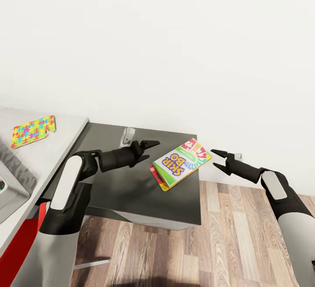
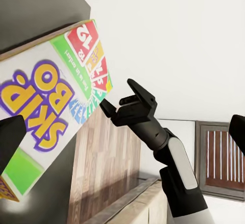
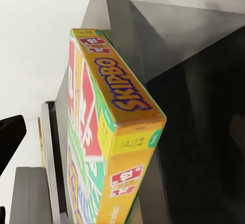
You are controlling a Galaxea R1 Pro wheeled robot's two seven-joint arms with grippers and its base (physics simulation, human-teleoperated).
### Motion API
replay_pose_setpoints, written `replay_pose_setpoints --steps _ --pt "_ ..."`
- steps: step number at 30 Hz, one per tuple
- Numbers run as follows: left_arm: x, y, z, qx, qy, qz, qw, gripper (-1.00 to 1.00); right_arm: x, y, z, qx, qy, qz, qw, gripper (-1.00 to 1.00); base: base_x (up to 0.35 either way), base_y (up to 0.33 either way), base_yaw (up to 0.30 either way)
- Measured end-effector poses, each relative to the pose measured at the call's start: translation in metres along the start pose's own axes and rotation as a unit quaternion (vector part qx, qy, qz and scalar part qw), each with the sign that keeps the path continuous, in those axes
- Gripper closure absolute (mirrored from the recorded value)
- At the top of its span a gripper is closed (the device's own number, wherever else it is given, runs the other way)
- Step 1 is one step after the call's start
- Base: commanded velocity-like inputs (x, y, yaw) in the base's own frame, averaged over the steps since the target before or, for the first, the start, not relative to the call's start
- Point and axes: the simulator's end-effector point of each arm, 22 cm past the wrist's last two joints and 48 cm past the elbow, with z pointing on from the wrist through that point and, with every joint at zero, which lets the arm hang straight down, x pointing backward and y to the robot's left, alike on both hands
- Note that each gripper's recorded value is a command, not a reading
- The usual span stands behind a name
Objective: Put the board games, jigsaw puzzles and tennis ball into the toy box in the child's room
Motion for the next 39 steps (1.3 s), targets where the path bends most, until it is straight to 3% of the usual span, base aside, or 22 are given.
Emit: replay_pose_setpoints --steps 39 --pt "0.0011 -0.0041 0.0013 0.004 0.0 0.0 1.0 -1.0 0.0014 0.0017 0.0008 0.0 0.002 -0.002 1.0 -1.0 0.0 0.0 0.046"
